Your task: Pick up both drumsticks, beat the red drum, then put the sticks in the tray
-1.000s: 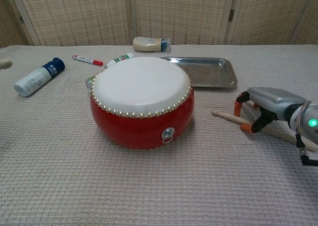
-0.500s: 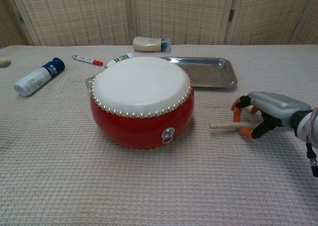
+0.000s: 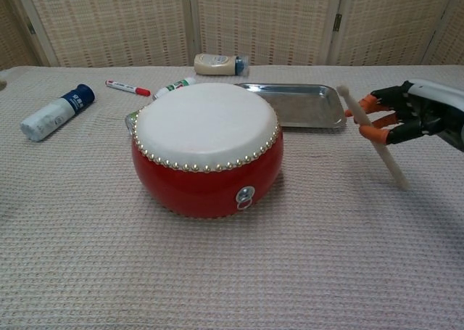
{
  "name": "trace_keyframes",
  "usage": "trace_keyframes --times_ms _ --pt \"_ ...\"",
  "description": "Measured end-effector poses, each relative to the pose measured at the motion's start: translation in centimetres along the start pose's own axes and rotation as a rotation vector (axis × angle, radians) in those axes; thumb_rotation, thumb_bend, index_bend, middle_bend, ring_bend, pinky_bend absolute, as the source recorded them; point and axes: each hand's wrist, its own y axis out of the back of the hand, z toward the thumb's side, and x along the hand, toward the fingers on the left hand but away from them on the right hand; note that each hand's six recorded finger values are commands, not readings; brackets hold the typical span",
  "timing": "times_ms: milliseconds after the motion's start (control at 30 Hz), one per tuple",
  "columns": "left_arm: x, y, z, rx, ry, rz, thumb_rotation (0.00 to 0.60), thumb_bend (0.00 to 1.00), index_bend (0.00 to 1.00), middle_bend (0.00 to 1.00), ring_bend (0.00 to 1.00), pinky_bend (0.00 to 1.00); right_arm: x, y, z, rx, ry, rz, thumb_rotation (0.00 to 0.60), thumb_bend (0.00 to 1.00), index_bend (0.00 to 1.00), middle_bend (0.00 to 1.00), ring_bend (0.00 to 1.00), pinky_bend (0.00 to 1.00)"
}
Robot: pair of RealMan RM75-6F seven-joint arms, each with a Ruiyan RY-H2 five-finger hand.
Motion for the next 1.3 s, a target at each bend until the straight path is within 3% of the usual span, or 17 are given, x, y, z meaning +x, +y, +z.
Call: trace_keyframes --times_ms 300,600,733,900,1167,1300 --pt "-0.1 -0.3 0.4 0.0 -0.003 -0.014 0.6 0.65 1.0 1.0 1.0 1.0 0.1 3.3 -0.8 -0.522 0.047 0.015 0.6 0.42 0.66 0.33 0.3 0.3" --pt "-0.1 -0.7 0.4 -0.002 -0.003 -0.028 0.6 0.65 1.0 1.0 1.0 1.0 -0.8 5.4 -4.5 -0.818 0.06 0.054 0.6 0.42 0.51 0.34 0.32 0.33" --pt "-0.2 -0.9 0.3 -0.004 0.0 -0.033 0.6 0.65 1.0 1.0 1.0 1.0 -1.1 5.4 -5.4 -0.844 0.073 0.082 0.6 0.42 0.43 0.34 0.32 0.33" --pt "-0.4 -1.2 0.3 -0.007 0.001 -0.048 0.6 0.65 1.0 1.0 1.0 1.0 -1.4 5.0 -6.2 -0.851 0.085 0.11 0.6 0.36 0.4 0.34 0.32 0.33" --pt "-0.5 -1.2 0.3 -0.006 0.001 -0.049 0.6 0.65 1.0 1.0 1.0 1.0 -1.0 4.0 -6.7 -0.821 0.1 0.156 0.6 0.34 0.45 0.37 0.35 0.37" --pt "-0.5 -1.2 0.4 -0.004 -0.001 -0.051 0.6 0.65 1.0 1.0 1.0 1.0 -0.8 3.6 -7.1 -0.785 0.094 0.162 0.6 0.26 0.5 0.41 0.37 0.4"
